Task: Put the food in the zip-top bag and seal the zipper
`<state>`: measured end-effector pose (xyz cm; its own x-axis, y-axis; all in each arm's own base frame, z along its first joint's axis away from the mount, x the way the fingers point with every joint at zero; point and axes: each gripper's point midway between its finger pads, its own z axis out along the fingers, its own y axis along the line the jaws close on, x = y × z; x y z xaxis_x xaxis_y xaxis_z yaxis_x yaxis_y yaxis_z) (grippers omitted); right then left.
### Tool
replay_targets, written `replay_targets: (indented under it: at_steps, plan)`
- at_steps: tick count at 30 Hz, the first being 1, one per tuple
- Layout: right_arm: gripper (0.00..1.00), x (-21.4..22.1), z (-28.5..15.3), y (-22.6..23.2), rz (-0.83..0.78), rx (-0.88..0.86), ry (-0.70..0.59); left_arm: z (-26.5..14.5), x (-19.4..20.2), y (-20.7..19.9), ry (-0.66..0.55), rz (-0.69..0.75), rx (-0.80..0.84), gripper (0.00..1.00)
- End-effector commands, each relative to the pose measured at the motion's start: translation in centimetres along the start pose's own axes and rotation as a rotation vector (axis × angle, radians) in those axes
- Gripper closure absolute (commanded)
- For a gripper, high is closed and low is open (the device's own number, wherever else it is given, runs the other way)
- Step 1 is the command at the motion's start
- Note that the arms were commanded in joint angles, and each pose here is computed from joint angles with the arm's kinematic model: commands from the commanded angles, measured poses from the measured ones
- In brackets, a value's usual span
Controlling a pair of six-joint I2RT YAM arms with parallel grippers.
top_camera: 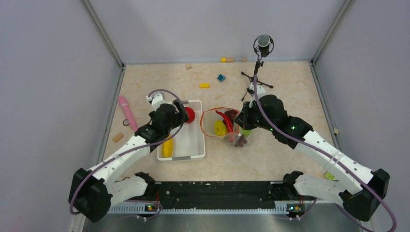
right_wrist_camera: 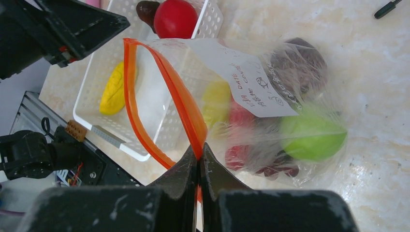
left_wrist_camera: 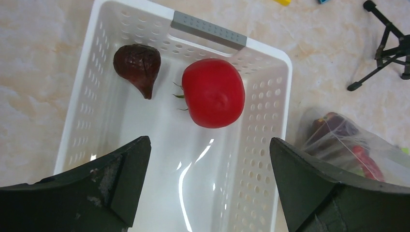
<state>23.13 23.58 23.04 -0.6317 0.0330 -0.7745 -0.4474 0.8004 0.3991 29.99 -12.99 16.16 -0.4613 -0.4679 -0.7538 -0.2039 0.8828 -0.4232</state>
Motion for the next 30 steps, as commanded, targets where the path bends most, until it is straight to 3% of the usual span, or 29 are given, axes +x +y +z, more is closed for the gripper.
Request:
replay_targets:
  at_steps: [1, 10, 19, 24, 30]
  plan:
    - [1.00, -1.3, 0.0, 0.2, -0.023, -0.016, -0.052, 2.5, -1.5, -2.5, -0.051, -0.075, 0.087, 0.02]
    - [1.00, -1.3, -0.3, -0.3, -0.036, 0.007, -0.062, 7.8, 0.9, -1.6, 0.037, -0.095, 0.025, 0.02]
    - [1.00, -1.4, -0.2, -0.8, -0.044, 0.033, -0.064, 10.5, 2.3, -1.6, 0.086, -0.085, -0.001, 0.06]
    - [1.00, -1.4, -0.2, -1.0, -0.046, 0.043, -0.067, 11.0, 2.5, -1.8, 0.099, -0.085, 0.000, 0.20]
    - [1.00, -1.4, -0.1, -1.1, -0.046, 0.046, -0.067, 9.7, 2.5, -2.0, 0.146, -0.072, -0.004, 0.54]
